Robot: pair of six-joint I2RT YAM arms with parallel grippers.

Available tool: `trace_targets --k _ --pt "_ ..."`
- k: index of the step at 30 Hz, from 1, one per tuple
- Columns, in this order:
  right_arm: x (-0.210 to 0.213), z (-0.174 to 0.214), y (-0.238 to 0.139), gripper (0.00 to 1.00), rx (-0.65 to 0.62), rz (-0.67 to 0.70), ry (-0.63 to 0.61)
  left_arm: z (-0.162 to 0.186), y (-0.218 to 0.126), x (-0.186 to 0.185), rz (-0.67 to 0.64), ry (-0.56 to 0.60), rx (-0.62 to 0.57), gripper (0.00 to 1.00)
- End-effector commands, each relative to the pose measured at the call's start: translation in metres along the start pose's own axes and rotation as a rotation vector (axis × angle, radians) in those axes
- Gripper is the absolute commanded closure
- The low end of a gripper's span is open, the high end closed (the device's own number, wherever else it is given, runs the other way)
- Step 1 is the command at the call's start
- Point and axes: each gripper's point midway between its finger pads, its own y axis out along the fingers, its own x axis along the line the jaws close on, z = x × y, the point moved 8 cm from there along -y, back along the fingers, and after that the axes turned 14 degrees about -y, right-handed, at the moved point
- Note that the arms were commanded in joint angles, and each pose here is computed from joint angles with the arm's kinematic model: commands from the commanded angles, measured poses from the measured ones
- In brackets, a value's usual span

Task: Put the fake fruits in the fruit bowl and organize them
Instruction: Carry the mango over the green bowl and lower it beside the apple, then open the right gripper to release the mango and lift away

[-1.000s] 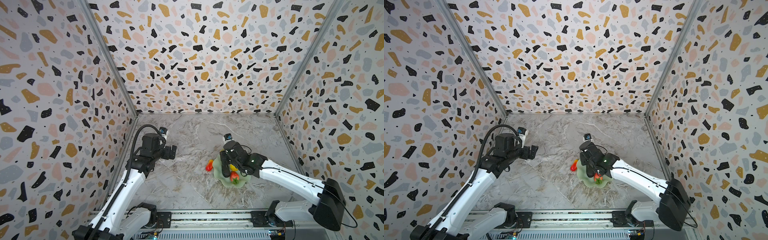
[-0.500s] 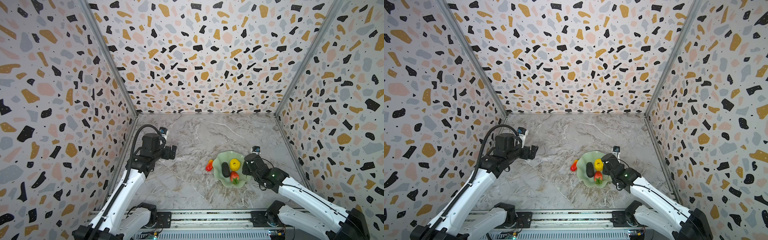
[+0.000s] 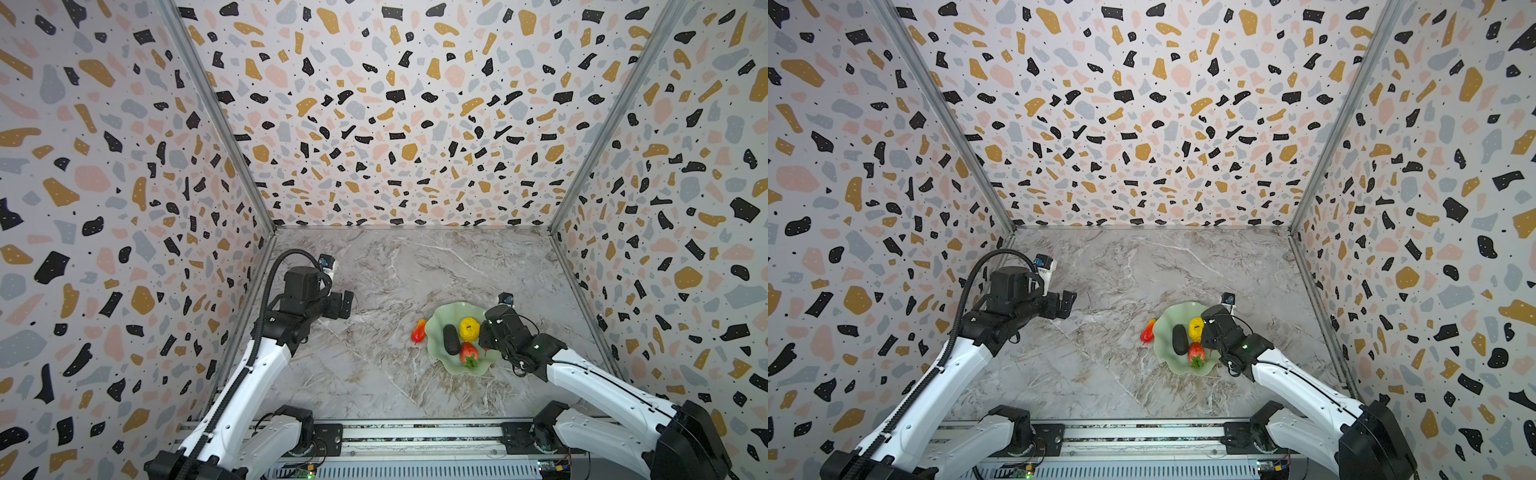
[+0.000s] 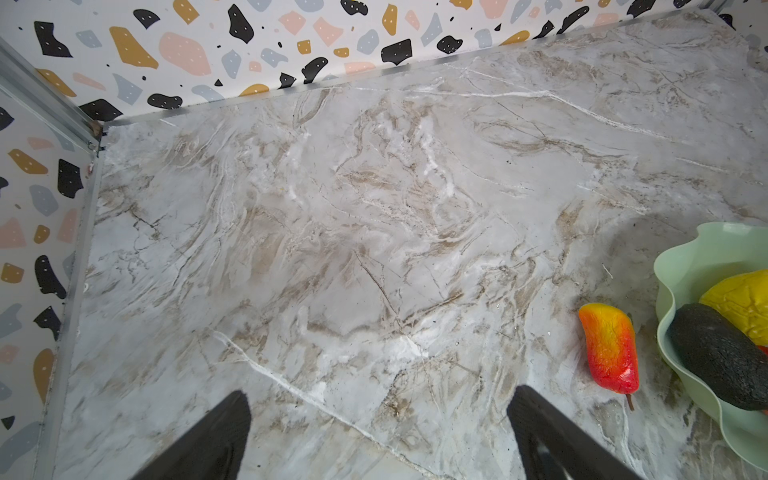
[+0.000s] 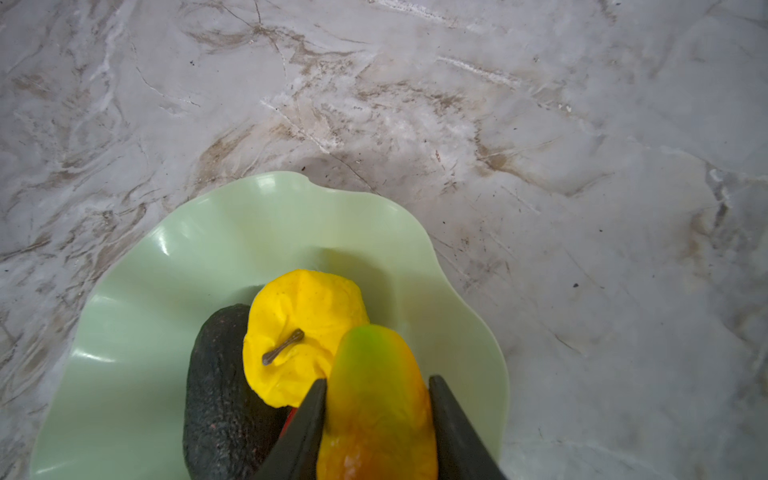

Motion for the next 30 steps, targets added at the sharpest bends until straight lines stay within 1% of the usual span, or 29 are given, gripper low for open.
trace_targets --k 1,7,13,15,18,23,24,25,27,28,30 --pt "-0.003 0.003 0.002 0.7 -0.003 0.007 0.0 -0.003 -0.001 -0.003 0.015 0.007 -0.016 0.0" --pt "-0.004 0.008 0.006 0.64 0.006 0.014 0.004 -0.004 -0.001 -0.003 0.015 0.007 -0.016 0.0" --pt "-0.004 0.008 0.007 0.56 0.006 0.019 0.0 -0.004 0.0 -0.003 0.016 0.008 -0.012 0.01" --pt "-0.004 0.007 0.006 0.52 0.004 0.019 -0.003 -0.003 0.0 -0.003 0.016 0.007 -0.01 0.0" --pt "-0.005 0.004 0.003 0.41 -0.008 0.024 -0.006 -0.003 0.0 -0.003 0.015 0.008 -0.01 0.0" --pt "-0.006 -0.01 -0.011 0.34 -0.056 0.027 -0.014 -0.003 0.0 -0.003 0.015 0.007 -0.008 0.0" --pt "-0.005 -0.014 -0.014 0.31 -0.067 0.02 -0.022 -0.003 0.001 -0.003 0.015 0.007 -0.006 0.0" --pt "-0.002 -0.02 -0.018 0.26 -0.083 0.003 -0.043 -0.003 0.001 -0.003 0.015 0.007 -0.006 0.0" --pt "0.01 -0.032 -0.026 0.11 -0.123 -0.039 -0.107 -0.003 0.001 -0.003 0.014 0.006 -0.004 0.0" --pt "0.02 -0.037 -0.031 0.02 -0.143 -0.067 -0.163 -0.003 0.001 -0.003 0.014 0.006 -0.005 0.0" --pt "0.042 -0.048 -0.037 0.01 -0.166 -0.121 -0.258 -0.003 0.002 -0.003 0.013 0.005 -0.004 0.0"
